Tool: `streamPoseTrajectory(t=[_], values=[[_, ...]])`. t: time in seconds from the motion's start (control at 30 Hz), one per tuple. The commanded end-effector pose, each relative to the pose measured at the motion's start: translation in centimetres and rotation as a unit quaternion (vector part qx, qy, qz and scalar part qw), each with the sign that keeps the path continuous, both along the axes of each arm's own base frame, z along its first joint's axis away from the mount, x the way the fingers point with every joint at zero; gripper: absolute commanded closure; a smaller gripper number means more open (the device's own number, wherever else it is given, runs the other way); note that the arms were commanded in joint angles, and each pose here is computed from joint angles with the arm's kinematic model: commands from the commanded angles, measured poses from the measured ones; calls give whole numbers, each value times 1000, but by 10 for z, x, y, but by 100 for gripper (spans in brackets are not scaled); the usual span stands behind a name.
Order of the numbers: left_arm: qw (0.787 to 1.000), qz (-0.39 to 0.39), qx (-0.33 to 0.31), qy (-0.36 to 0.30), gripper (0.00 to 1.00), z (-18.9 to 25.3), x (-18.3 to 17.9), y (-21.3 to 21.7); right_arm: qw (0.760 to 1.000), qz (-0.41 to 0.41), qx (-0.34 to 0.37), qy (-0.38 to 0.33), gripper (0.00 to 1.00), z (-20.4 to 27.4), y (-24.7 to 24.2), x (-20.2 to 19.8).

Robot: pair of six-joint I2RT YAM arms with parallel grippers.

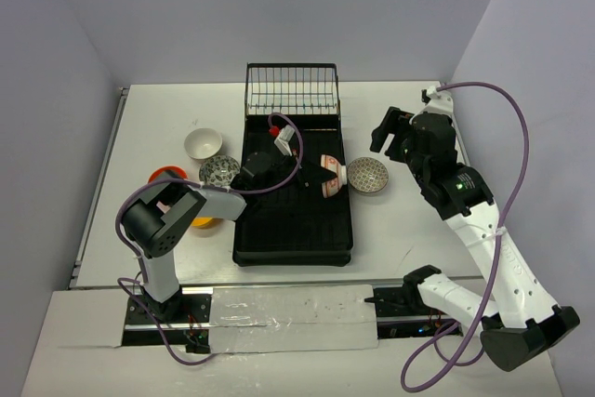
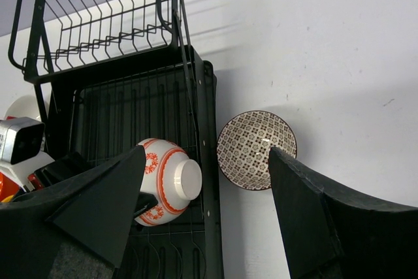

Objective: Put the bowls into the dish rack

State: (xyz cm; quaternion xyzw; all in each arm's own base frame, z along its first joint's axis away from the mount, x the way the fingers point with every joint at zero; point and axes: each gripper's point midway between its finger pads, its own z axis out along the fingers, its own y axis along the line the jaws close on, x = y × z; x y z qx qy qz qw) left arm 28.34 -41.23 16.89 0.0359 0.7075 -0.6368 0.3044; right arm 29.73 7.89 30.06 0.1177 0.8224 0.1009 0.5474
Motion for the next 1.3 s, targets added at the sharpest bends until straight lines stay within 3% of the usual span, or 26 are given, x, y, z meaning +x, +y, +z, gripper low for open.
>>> streamPoseTrajectory(t=[0.0, 0.27, 0.97, 1.1, 1.27], values=[[997, 34, 67, 27, 95, -50, 11, 9, 999, 7, 6, -34, 17, 16, 3, 1], [996, 37, 76, 38, 94, -67, 12, 12, 999, 11, 8, -39, 17, 18, 4, -1], [990, 35, 131, 49, 79, -103, 4, 27, 999, 8, 3, -39, 17, 17, 4, -1], [990, 36, 129, 47, 68, -101, 3, 28, 999, 8, 2, -37, 17, 16, 4, 0], [991, 35, 122, 42, 61, -97, 2, 28, 999, 9, 0, -35, 16, 15, 4, 0]])
